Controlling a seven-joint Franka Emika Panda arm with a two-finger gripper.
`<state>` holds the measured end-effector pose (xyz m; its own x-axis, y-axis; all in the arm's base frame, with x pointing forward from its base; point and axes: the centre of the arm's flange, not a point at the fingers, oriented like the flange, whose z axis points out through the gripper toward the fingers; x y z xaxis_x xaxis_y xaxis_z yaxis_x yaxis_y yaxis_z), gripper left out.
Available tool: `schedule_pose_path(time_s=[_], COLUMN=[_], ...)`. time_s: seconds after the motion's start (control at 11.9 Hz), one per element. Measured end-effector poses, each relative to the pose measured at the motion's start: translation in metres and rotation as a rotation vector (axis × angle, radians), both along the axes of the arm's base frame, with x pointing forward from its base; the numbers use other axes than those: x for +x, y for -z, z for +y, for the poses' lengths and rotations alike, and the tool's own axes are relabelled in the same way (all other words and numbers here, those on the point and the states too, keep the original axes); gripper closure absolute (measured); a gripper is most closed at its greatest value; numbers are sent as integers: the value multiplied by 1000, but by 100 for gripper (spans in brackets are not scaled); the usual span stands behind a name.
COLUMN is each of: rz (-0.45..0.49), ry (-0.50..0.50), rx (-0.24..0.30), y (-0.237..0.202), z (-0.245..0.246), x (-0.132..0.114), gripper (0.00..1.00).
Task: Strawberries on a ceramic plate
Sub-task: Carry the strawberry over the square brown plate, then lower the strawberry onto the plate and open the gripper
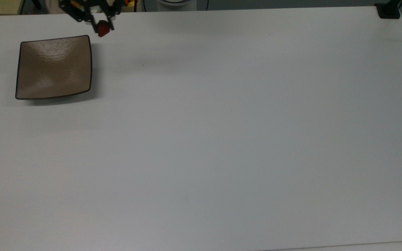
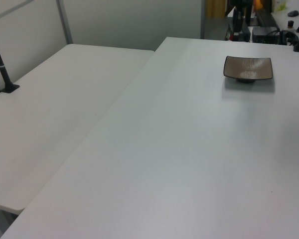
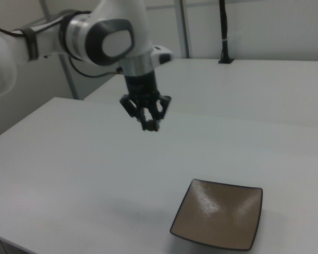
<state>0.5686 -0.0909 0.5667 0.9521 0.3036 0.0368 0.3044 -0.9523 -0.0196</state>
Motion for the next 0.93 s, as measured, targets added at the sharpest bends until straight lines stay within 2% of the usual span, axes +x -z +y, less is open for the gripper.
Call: schedule_pose_path(time_s=[0.34,0.51,0.76,0.93], rz=[-19,3,80,126], ry=[-18,-27,-50,-88], rx=[-20,-65,-125,-143], y=[48,80,130,152], z=[-68,-86,-101,-106], x=[18,28,35,34], gripper=[67,67,67,67])
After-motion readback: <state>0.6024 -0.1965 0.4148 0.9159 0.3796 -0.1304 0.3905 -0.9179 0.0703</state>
